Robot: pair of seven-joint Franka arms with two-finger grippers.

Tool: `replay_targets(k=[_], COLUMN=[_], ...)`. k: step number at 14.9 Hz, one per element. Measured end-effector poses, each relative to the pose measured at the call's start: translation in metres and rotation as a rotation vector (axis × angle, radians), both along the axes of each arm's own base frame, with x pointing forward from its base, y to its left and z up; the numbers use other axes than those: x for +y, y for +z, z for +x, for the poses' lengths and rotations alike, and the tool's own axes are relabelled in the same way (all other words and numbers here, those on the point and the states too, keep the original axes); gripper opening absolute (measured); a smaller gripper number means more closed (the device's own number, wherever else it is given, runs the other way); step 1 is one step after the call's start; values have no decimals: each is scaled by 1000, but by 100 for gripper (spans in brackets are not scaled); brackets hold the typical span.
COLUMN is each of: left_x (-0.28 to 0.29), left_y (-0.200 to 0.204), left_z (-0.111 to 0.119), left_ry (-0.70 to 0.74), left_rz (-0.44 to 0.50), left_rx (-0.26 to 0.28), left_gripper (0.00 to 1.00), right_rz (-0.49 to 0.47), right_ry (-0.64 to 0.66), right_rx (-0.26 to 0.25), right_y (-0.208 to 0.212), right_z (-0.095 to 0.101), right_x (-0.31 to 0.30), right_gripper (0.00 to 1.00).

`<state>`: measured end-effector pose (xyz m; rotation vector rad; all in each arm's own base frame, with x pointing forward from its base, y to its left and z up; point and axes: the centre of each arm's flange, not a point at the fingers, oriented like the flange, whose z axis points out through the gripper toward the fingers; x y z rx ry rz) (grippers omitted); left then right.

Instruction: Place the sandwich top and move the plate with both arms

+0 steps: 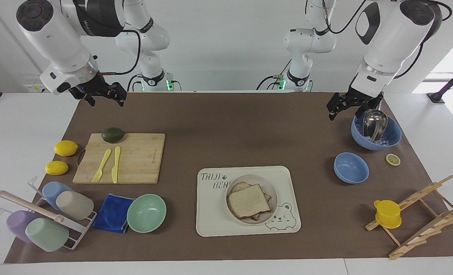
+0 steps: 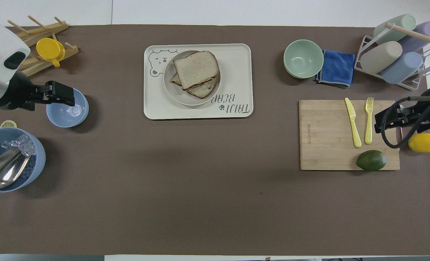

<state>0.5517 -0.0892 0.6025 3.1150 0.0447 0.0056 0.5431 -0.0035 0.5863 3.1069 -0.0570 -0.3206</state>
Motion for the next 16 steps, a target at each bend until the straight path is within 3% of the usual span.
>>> replay_targets(k=[5,11,16], left_x=[4,-9,-14], left_y=[7,7,1], left_z=[-31,-29,-27], left_ry=[-18,-40,-50], left_rz=[12,9,9], left_rx=[42,9,17], left_gripper=[100,100,100], right_rz=[0,0,0], right_ry=[0,0,0], right_rx=[0,0,0], right_y=[0,0,0], right_z=[0,0,0], right_x=[0,0,0], right_gripper=[100,100,100])
